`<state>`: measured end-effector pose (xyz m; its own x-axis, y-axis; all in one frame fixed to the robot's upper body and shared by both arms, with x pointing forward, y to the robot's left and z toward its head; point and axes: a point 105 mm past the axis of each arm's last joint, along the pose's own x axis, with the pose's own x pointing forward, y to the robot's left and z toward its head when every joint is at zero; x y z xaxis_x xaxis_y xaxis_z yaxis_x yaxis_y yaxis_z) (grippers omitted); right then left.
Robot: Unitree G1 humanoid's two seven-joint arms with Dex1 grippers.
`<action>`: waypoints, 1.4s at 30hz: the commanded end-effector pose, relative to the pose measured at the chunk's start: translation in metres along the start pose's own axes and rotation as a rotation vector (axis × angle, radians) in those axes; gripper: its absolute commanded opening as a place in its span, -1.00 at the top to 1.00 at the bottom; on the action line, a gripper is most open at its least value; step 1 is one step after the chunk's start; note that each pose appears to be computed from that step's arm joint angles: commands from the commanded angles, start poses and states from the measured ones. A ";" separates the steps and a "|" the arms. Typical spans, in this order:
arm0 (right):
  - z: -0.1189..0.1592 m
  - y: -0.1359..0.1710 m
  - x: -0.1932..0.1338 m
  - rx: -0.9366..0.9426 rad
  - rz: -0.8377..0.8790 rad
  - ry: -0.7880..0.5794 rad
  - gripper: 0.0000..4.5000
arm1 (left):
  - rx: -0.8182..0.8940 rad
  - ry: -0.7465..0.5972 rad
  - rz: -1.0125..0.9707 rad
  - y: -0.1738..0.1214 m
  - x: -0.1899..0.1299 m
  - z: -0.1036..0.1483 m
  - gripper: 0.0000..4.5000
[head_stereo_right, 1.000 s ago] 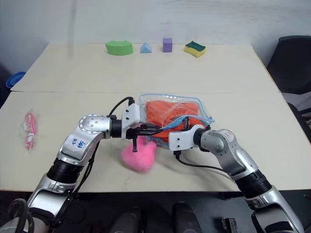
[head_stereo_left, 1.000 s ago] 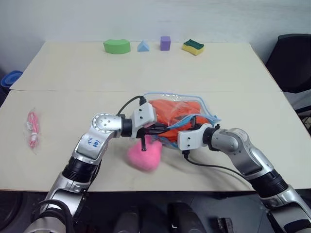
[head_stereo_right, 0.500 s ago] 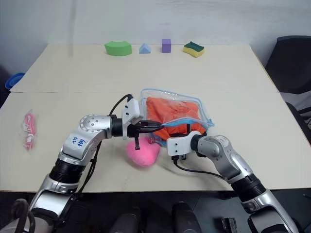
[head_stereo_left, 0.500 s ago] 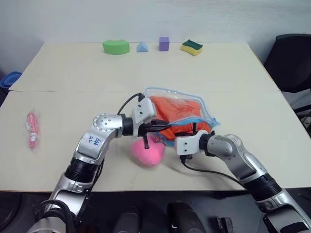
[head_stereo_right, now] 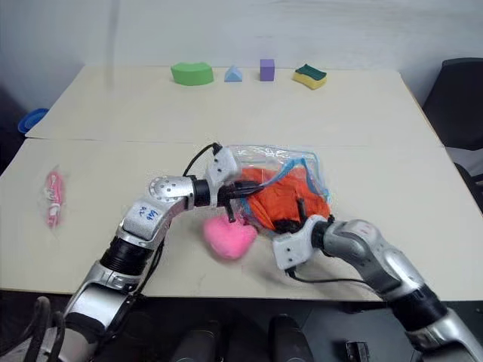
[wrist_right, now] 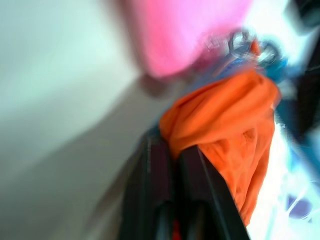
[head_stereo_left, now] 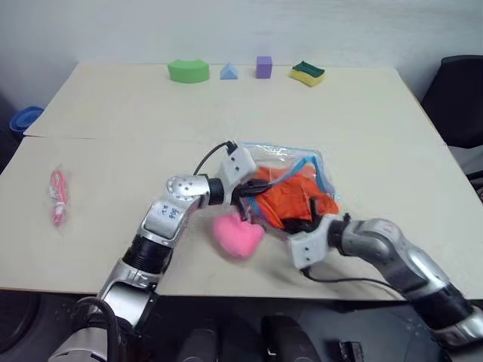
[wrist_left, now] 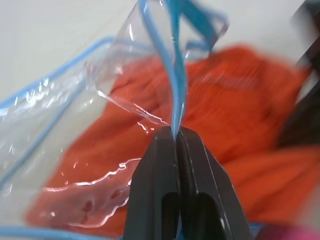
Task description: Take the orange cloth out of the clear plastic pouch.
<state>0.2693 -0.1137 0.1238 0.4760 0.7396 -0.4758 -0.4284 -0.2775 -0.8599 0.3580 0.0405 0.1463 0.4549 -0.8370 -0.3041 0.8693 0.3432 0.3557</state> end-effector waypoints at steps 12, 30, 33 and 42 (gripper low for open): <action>-0.073 0.080 -0.148 0.190 0.194 0.389 0.98 | 0.098 0.077 0.016 0.009 -0.035 -0.023 1.00; -0.126 0.028 -0.096 0.655 -0.424 0.478 0.98 | 0.103 0.047 -0.225 -0.043 -0.056 -0.016 1.00; -0.121 0.033 -0.093 0.729 -0.404 0.467 0.77 | 0.042 0.025 -0.182 -0.036 -0.056 -0.013 0.90; -0.080 0.021 -0.134 1.110 -0.374 0.306 -0.52 | -0.241 -0.170 -0.155 -0.029 -0.101 0.019 -0.26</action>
<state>0.2663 -0.2679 0.1280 0.8118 0.4070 -0.4188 -0.5716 0.7003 -0.4276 0.2921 0.1003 0.1606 0.3017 -0.9199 -0.2506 0.9530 0.2828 0.1089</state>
